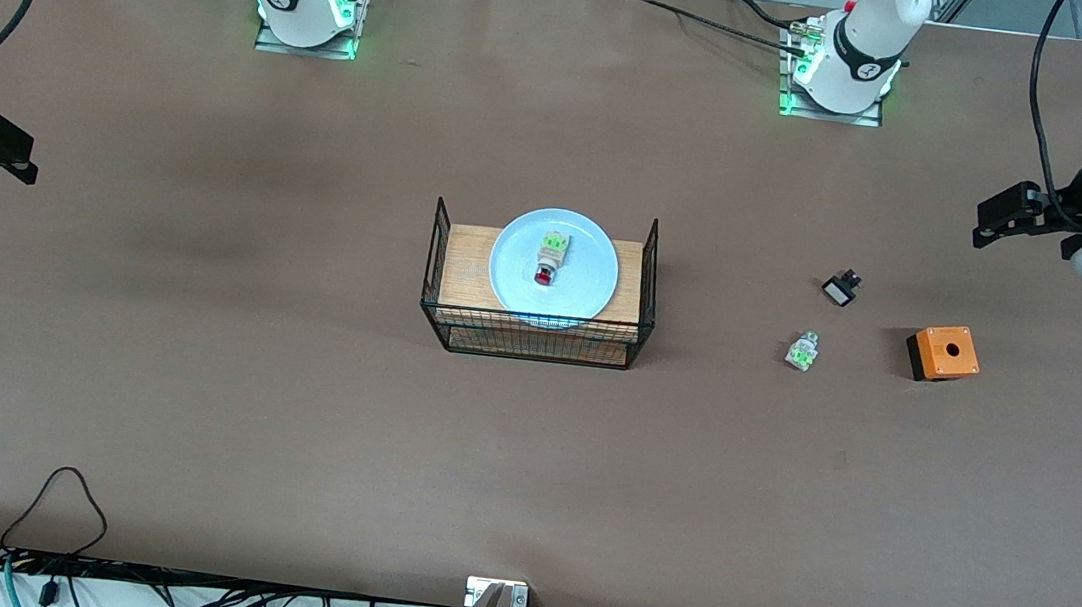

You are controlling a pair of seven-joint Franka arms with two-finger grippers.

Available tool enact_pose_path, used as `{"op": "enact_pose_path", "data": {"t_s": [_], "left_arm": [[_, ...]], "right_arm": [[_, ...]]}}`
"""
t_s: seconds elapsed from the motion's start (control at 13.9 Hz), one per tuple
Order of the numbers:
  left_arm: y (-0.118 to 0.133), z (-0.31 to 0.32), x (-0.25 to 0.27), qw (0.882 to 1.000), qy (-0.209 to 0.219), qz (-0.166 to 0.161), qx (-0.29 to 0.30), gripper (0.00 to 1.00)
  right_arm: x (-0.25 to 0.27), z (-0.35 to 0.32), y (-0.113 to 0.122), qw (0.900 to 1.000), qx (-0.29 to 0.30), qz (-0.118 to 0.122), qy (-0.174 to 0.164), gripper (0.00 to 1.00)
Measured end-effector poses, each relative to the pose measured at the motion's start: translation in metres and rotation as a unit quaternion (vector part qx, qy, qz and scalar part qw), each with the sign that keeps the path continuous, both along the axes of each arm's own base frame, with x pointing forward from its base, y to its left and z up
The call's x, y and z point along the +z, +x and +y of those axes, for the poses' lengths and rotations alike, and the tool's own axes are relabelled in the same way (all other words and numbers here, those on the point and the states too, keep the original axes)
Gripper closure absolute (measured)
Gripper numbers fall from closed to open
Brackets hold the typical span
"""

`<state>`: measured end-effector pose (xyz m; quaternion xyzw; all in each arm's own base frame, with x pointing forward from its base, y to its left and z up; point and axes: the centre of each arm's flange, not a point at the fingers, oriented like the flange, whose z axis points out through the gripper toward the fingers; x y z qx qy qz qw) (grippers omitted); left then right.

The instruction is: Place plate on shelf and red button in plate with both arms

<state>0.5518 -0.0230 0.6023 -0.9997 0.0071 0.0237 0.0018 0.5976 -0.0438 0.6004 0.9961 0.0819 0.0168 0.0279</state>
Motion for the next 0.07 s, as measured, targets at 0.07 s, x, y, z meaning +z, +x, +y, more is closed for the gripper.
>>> {"op": "enact_pose_path", "data": {"t_s": [0.07], "left_arm": [[-0.0002,0.0002,0.0002,1.0,0.0,0.0,0.001,0.0]], "right_arm": [[0.0,0.0,0.0,1.0,0.0,0.0,0.0,0.0]]}}
